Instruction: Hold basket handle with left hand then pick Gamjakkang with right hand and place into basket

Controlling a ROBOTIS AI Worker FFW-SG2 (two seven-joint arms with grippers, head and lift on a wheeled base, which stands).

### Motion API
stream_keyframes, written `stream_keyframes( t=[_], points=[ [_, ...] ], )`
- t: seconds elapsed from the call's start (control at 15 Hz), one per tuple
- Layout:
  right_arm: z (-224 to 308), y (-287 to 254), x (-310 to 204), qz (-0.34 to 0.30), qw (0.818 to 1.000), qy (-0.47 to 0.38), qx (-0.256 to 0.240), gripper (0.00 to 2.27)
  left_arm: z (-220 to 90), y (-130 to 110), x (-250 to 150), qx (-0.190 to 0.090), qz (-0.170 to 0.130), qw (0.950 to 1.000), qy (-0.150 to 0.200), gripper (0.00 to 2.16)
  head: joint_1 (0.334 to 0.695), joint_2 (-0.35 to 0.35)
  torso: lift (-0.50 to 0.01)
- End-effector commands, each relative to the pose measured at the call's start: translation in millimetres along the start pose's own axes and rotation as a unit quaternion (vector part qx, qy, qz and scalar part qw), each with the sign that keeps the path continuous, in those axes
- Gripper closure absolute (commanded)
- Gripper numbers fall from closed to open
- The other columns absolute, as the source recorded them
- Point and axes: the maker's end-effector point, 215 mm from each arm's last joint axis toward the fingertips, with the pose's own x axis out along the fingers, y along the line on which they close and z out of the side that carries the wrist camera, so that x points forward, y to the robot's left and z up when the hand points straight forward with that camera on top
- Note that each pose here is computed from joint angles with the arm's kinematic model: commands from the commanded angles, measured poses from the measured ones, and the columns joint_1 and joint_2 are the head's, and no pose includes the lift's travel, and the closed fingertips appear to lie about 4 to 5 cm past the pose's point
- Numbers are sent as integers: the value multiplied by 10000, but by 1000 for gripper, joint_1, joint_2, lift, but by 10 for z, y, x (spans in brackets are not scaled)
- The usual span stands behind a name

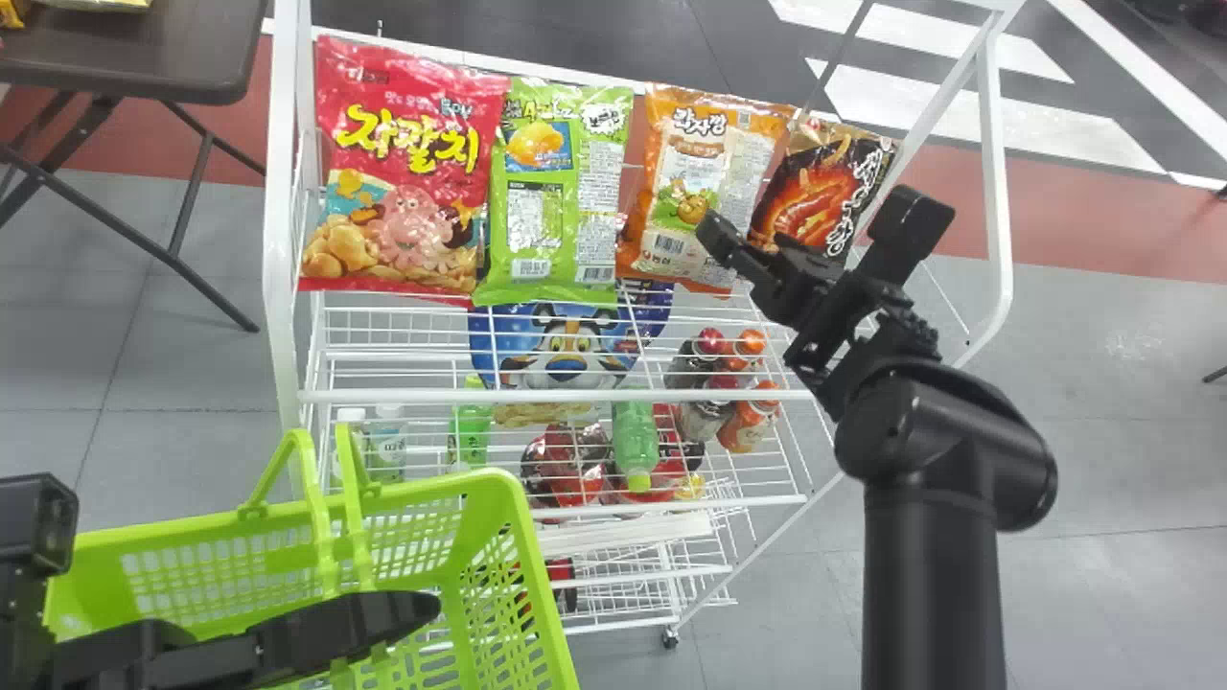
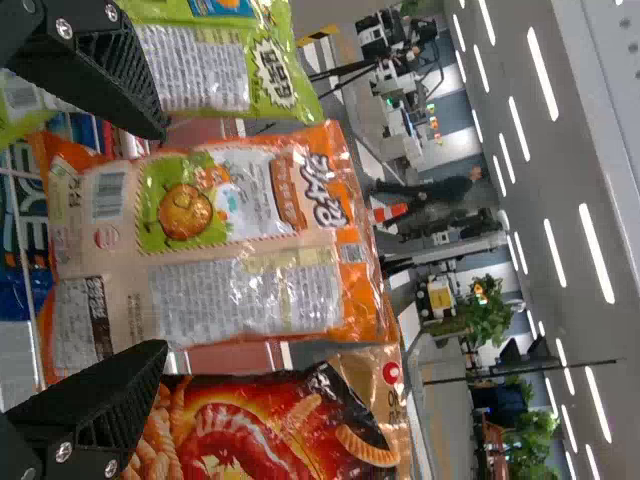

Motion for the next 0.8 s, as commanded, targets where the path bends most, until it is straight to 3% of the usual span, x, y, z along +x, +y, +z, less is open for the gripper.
stream_keyframes(
  t=[0.0, 0.27, 0.4, 0.53, 0.67, 0.73],
  points=[
    [0, -51, 262, -17, 9996, 275, -81, 53, -8, -3, -5, -14, -11, 10000, -2, 2145, 695, -350, -17],
    [-170, 224, 511, 325, 9963, 743, -284, 49, -21, -19, -25, -45, -40, 10000, 1, 2145, 695, -350, -17],
    [-254, 265, 527, 385, 9950, 848, -368, 279, -20, -30, -39, -57, -61, 10000, -10, 2145, 695, -350, -17],
    [-278, 236, 525, 356, 9947, 867, -429, 883, -6, -26, -52, -44, -43, 10000, -19, 2145, 695, -350, -17],
    [-338, 179, 499, 260, 9946, 914, -408, 2051, 6, -25, -65, -41, -33, 10000, -19, 2145, 695, -350, -17],
    [-390, 76, 468, 82, 9948, 931, -415, 2256, 5, -21, -66, -49, -32, 10000, -21, 2145, 695, -350, -17]
  ],
)
